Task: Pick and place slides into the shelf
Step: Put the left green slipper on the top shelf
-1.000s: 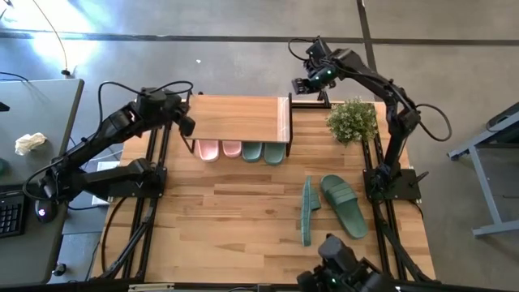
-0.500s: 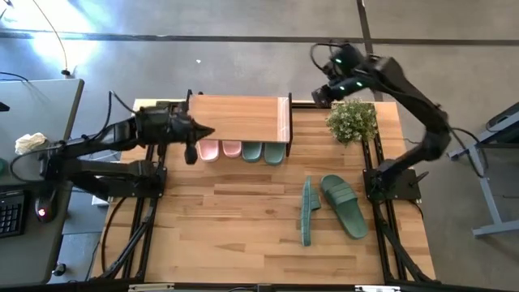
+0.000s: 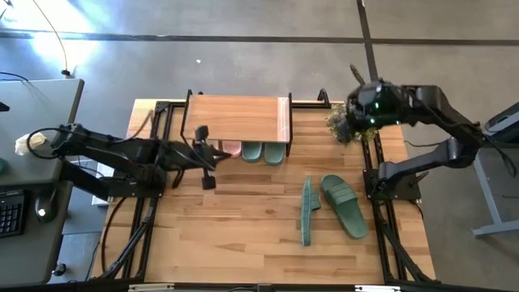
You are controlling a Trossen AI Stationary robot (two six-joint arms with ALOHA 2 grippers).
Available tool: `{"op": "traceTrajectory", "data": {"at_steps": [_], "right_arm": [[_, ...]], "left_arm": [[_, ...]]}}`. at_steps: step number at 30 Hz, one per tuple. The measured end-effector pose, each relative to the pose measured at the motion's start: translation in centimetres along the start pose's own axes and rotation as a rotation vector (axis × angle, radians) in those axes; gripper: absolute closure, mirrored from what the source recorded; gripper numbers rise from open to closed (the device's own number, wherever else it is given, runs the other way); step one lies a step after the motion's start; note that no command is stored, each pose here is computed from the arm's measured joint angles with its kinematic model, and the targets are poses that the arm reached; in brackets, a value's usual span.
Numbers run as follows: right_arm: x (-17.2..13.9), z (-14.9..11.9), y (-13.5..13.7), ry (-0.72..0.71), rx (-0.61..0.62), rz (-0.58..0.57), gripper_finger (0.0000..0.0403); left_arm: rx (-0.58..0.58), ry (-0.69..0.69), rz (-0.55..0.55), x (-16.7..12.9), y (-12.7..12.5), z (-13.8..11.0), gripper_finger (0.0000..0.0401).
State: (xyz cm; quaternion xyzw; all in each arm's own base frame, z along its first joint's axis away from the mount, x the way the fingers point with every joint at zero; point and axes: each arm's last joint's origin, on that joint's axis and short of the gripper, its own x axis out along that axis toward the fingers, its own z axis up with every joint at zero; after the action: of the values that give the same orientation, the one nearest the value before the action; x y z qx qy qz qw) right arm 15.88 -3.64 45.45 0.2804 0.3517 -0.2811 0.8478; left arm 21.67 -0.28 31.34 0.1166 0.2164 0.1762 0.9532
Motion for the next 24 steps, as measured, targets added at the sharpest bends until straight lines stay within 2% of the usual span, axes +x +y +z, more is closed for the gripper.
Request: {"op": "traceTrajectory", "data": {"at_steps": [8,12,16,20,24], "right_arm": [[2.3,-5.3,2.0,0.124,-0.088,0.053,0.0403],[3.8,-8.4,3.2,0.181,-0.127,0.168,0.0403],[4.4,-11.5,4.2,0.223,-0.171,0.301,0.0403],[4.7,-14.6,4.8,0.262,-0.186,0.374,0.0403],[5.1,-17.5,5.2,0.274,-0.203,0.397,0.0403]], "left_arm": [[-0.015,-0.062,-0.077,1.3,-3.1,0.7,0.0401],[-0.038,-0.079,-0.078,1.1,-4.2,0.9,0.0401],[-0.056,-0.107,-0.126,0.5,-5.1,1.1,0.0401],[-0.091,-0.121,-0.176,-0.2,-6.2,1.2,0.0401],[-0.122,-0.117,-0.217,-0.8,-7.4,1.1,0.0401]]}}
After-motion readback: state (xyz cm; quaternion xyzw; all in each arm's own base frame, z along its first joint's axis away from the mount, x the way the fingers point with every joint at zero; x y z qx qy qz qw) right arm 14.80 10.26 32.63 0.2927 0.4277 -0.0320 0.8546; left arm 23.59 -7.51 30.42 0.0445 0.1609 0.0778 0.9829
